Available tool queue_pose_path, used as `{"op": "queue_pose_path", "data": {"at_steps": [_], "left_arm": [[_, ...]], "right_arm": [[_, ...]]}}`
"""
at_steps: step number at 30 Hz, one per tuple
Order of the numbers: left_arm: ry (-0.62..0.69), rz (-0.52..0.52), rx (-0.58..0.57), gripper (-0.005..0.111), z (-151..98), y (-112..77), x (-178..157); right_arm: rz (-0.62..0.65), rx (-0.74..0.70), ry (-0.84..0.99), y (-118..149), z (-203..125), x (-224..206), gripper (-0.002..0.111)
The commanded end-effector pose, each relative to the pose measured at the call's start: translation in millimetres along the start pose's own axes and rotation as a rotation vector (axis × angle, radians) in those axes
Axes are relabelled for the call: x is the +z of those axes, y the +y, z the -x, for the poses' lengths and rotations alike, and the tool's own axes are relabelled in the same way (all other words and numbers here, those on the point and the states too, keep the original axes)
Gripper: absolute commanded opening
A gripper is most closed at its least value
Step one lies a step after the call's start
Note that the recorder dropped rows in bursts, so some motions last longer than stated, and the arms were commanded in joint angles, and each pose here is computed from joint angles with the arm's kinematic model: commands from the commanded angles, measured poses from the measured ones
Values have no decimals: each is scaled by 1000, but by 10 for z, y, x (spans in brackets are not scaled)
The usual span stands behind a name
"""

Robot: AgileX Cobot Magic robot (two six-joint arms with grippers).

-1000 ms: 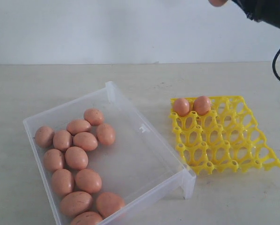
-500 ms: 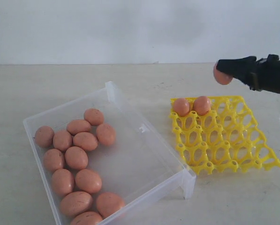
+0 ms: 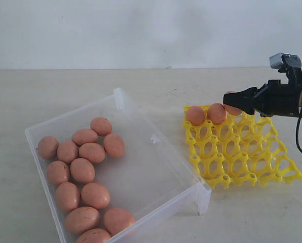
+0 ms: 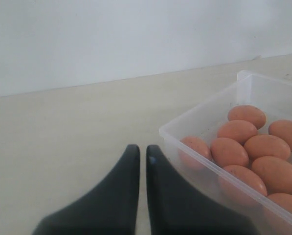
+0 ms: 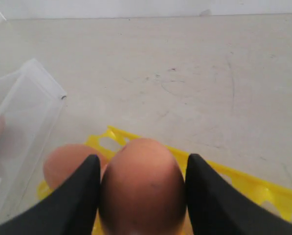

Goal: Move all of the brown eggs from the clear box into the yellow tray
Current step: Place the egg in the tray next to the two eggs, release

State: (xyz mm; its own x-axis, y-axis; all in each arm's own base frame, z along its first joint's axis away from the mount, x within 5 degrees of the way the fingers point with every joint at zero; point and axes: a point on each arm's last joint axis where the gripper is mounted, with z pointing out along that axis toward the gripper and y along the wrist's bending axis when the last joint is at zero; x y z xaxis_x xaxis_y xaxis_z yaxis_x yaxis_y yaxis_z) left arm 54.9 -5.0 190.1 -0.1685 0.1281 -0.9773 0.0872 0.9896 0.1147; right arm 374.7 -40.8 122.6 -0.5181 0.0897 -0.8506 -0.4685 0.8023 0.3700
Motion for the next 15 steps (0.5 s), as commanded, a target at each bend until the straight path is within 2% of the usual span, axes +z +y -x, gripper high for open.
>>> {"op": "queue_pose_path", "data": {"at_steps": [1, 9, 12, 14, 15], "left_arm": [[-8, -3, -5, 4, -2, -3, 1], [-8, -3, -5, 4, -2, -3, 1], [-8, -3, -5, 4, -2, -3, 1], [-8, -3, -5, 4, -2, -3, 1], [-8, -3, -5, 4, -2, -3, 1]], "right_arm": [[-57, -13, 22, -51, -7, -4, 0], [-83, 1, 31, -82, -29, 1, 2], [-74, 13, 51, -90, -77, 17, 17], [-69, 13, 64, -97, -111, 28, 32], [-66, 24, 71, -99, -129, 34, 44]]}}
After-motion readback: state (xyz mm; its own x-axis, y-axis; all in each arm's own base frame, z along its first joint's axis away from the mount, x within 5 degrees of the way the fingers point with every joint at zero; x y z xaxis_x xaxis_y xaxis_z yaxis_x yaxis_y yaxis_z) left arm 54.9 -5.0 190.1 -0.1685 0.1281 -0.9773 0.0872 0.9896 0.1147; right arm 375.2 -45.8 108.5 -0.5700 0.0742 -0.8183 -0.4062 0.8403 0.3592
